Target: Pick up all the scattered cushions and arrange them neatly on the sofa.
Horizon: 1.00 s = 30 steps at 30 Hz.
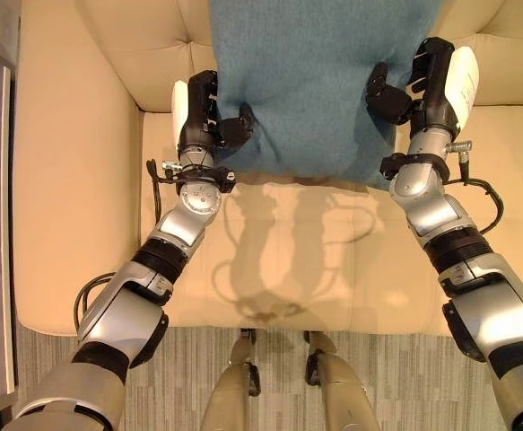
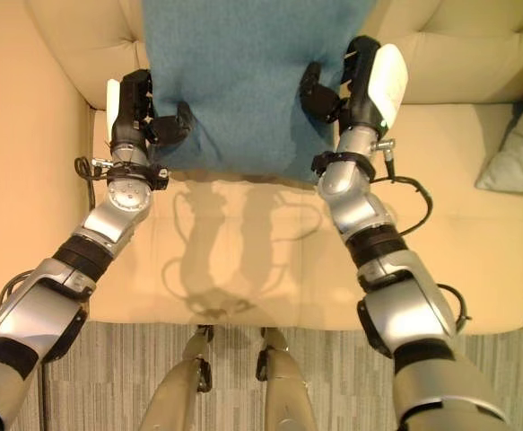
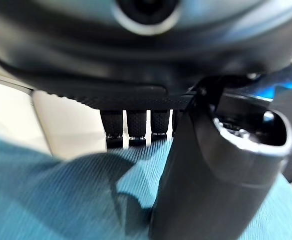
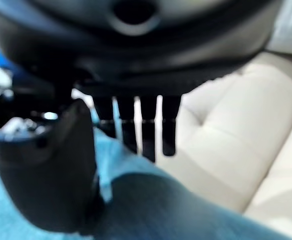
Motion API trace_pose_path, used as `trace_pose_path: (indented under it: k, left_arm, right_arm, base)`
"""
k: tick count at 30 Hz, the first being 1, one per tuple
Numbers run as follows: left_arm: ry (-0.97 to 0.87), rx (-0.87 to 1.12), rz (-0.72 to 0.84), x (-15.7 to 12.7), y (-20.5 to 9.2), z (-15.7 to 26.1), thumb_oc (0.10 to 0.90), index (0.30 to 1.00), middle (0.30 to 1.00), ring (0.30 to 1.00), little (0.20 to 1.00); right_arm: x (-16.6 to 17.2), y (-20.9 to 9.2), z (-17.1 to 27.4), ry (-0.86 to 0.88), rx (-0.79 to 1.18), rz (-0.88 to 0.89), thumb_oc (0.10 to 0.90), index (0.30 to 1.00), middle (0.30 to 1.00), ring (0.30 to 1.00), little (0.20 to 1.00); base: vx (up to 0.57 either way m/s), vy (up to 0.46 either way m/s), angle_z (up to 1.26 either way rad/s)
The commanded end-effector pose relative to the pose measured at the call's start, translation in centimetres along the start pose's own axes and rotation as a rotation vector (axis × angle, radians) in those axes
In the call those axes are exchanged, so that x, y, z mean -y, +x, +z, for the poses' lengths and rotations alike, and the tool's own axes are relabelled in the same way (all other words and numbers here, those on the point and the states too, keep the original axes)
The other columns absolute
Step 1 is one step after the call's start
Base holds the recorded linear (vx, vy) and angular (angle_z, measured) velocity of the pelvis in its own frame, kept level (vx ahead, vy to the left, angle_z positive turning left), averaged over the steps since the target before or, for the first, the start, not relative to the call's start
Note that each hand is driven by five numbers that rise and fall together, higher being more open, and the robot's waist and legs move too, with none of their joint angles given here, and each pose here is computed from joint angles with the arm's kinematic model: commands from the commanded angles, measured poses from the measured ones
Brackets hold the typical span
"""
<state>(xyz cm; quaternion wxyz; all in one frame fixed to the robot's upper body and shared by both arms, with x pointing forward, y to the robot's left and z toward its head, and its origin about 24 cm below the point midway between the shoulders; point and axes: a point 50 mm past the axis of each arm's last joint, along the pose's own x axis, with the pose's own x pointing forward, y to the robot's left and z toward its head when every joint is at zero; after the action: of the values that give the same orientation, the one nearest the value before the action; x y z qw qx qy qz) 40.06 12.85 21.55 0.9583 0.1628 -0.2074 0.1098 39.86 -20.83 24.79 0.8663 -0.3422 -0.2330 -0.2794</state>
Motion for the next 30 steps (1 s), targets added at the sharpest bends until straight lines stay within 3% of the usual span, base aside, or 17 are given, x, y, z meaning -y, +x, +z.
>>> trace_pose_path:
  k: [1, 9, 14, 18, 26, 27, 30]
  left_arm:
    - [-0.105, 0.326, -0.02, 0.0, 1.6, 7.8, 0.8, 0.9, 0.9, 0.9, 0.9]
    - [-0.072, 0.146, -0.094, -0.3, -0.9, 1.3, 0.8, 0.9, 0.9, 0.9, 0.9]
    - [-0.041, -0.094, -0.089, -3.2, -4.5, -6.3, 0.8, 0.9, 0.9, 0.9, 0.9]
    - [-0.006, -0.175, -0.082, -4.4, -6.3, -8.8, 0.8, 0.9, 0.9, 0.9, 0.9]
    - [0.035, -0.506, -0.009, -8.8, -14.9, -16.6, 0.8, 0.9, 0.9, 0.9, 0.9]
    - [0.035, -0.507, -0.009, -8.8, -14.9, -16.6, 0.8, 0.9, 0.9, 0.9, 0.9]
    - [0.081, -0.654, -0.052, -10.2, -19.6, -19.1, 0.8, 0.9, 0.9, 0.9, 0.9]
  right_arm:
    - [3.5, 3.4, 7.0, 0.127, 0.219, -0.13, 0.8, 0.9, 0.9, 0.9, 0.9]
    - [4.9, 2.7, 2.2, 0.074, 0.114, -0.088, 0.8, 0.9, 0.9, 0.9, 0.9]
    - [5.4, -0.3, -3.4, 0.059, -0.004, -0.026, 0.8, 0.9, 0.9, 0.9, 0.9]
    - [5.4, -2.0, -5.5, 0.06, -0.051, 0.001, 0.8, 0.9, 0.9, 0.9, 0.9]
    - [4.8, -11.9, -13.5, 0.073, -0.312, 0.178, 0.8, 0.9, 0.9, 0.9, 0.9]
    - [4.8, -11.9, -13.5, 0.073, -0.312, 0.178, 0.8, 0.9, 0.9, 0.9, 0.9]
    - [4.5, -17.0, -16.7, 0.05, -0.469, 0.306, 0.8, 0.9, 0.9, 0.9, 0.9]
  base:
    - [0.0, -0.022, 0.27]
    - [0.0, -0.008, 0.17]
    - [-0.01, 0.004, 0.06]
    - [0.01, 0.013, -0.07]
    - [0.01, 0.004, -0.04]
    - [0.0, 0.0, 0.0]
    - [0.04, -0.006, 0.02]
